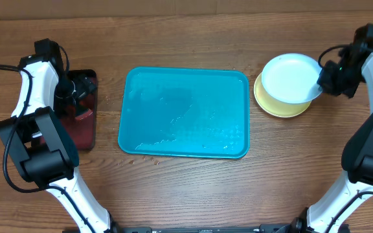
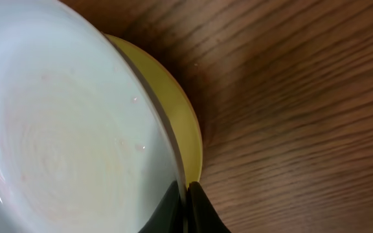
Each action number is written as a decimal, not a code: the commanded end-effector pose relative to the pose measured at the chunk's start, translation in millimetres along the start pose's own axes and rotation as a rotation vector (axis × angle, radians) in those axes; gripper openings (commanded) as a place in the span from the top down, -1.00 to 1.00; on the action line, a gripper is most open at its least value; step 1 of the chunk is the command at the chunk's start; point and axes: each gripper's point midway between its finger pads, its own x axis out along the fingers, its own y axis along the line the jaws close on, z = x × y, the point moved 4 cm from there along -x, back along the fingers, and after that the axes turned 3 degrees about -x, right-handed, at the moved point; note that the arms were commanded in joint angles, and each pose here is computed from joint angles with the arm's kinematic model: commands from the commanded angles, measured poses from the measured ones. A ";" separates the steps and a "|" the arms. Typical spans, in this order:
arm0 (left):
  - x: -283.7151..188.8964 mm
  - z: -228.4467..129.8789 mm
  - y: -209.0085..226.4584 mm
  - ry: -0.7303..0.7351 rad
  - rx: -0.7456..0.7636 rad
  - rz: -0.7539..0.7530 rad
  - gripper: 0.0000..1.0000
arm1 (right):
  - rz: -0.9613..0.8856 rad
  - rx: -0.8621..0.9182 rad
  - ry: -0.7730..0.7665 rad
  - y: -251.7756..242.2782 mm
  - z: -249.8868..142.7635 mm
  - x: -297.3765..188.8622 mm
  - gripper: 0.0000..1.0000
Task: Clean dirty plates on tray and stack at the side
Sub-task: 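Stack the white plate onto the plate pile and release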
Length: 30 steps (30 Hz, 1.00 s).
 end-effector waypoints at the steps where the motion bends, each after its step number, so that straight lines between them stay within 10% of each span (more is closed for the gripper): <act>1: -4.5 4.5 -2.1 -0.011 -0.005 -0.018 -1.00 | 0.033 0.031 -0.004 2.0 -9.2 6.7 0.92; 7: -4.5 4.5 -2.1 -0.011 -0.005 -0.018 -0.99 | 0.047 0.023 0.007 5.6 -13.1 12.2 -0.37; 25: -4.5 4.5 -2.1 -0.011 -0.005 -0.018 -1.00 | 0.200 -0.154 -0.118 54.5 -95.7 -121.8 -0.64; 30: -4.5 4.5 -2.1 -0.011 -0.005 -0.018 -0.99 | 0.184 -0.242 -0.135 64.6 -146.4 -142.1 -1.00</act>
